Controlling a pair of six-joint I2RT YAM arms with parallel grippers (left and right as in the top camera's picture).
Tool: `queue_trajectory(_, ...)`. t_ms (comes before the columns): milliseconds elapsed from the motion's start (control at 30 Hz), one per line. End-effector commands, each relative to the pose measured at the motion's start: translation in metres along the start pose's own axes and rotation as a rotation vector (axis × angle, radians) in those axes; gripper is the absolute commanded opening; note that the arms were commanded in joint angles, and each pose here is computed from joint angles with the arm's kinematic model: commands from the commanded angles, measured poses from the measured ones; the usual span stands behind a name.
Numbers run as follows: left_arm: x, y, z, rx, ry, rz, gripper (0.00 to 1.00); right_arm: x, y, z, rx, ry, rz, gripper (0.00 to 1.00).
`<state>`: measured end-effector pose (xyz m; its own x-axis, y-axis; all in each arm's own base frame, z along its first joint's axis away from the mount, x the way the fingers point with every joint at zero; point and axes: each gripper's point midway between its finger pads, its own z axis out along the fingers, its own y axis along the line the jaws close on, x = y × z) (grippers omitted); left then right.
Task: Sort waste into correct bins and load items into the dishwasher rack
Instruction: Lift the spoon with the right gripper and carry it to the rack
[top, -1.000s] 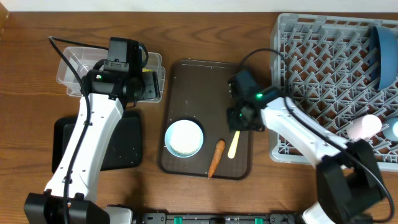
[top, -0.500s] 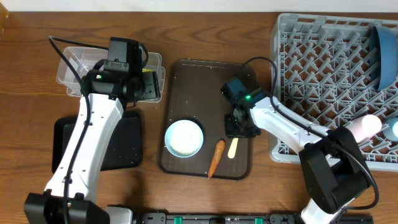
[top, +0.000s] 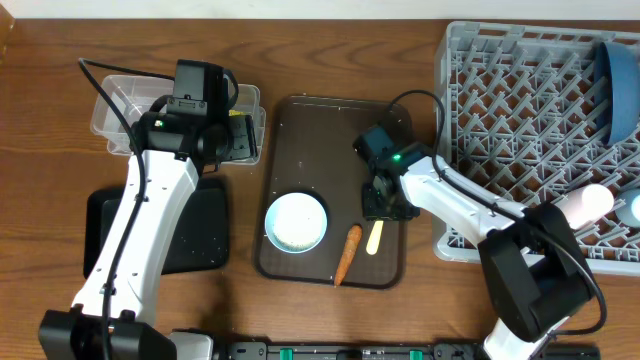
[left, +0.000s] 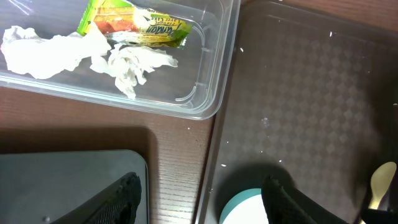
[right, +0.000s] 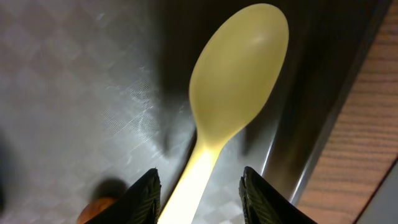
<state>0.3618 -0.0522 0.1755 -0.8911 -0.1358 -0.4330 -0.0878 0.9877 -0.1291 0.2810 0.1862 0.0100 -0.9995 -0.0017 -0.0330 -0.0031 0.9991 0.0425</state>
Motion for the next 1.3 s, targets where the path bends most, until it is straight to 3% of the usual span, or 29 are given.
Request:
queue_trajectory(0,-0.002,0.001,0.000,-0.011,-0.006,-0.008,0.65,0.001,0.000,0.012,0.035,0.016,0.003,0.43)
queue_trajectory(167,-0.002,0.001,0.000,-0.011,-0.007,-0.008,0.64,0.004,0.002,0.020,0.038,0.033,-0.003,0.41)
queue_trajectory(367,-0.002,0.001,0.000,-0.011,-0.007,-0.009,0.65,0.002,0.004,0.021,0.029,0.027,-0.002,0.19)
queue_trajectory(567,-0.002,0.001,0.000,-0.011,-0.007,-0.009,0.65,0.000,0.005,0.021,0.024,0.022,-0.001,0.07)
queue_trajectory(933,-0.003,0.001,0.000,-0.011,-0.007,-0.008,0.64,-0.011,0.013,0.008,-0.029,-0.011,-0.015,0.01)
queue_trajectory(1267,-0.003,0.001,0.000,-0.011,-0.007,-0.009,0.64,-0.045,0.000,-0.064,-0.102,-0.175,-0.080,0.01)
